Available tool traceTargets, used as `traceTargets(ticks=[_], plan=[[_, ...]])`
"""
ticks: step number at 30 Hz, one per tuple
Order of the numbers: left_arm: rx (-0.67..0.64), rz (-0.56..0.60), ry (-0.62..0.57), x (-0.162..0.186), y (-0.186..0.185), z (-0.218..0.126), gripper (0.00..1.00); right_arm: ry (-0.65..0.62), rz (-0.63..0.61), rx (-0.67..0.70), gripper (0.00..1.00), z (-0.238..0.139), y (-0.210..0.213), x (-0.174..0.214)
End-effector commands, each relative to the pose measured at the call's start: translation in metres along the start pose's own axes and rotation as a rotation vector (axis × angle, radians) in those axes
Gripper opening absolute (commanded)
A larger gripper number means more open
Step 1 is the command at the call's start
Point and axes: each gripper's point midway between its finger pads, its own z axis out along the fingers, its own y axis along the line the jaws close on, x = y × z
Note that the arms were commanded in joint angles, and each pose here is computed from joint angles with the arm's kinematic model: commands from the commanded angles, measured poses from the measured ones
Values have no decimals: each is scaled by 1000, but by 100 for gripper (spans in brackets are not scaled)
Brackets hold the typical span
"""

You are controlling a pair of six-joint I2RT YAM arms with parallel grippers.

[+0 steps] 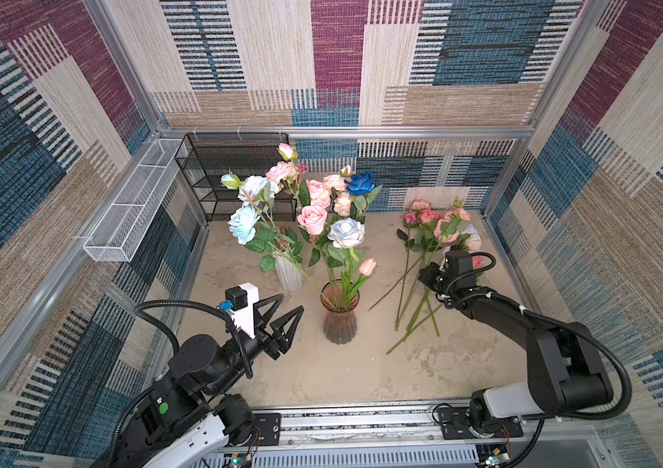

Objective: Arrange the flowers into the vase
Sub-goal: 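Lift the pink roses and lower their stems into the pink glass vase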

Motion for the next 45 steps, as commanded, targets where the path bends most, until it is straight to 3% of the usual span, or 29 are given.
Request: traceTargets(ticks=[1, 8, 13, 20, 25, 34, 45], plan=[[26, -7, -8, -7, -6, -1, 68, -100, -52, -59, 0, -30, 17, -18], [52, 18, -5, -17, -14, -4, 68, -357, -177, -290, 0, -126, 84, -68], [65, 36, -8, -24, -18, -6, 68, -497, -312, -540, 0, -202, 147, -87], [49, 39, -15, -28, -16, -9, 68, -529, -526, -834, 0, -264, 240, -66], [38, 32, -18, -30, -15, -10, 68, -534, -580, -1017, 0, -294, 286, -38], [24, 25, -17, -30, -12, -10, 68, -574, -645, -1169, 0, -304, 328, 14], [20, 22, -17, -31, -12, -9, 68, -650, -689, -1061, 0, -265, 331, 37]])
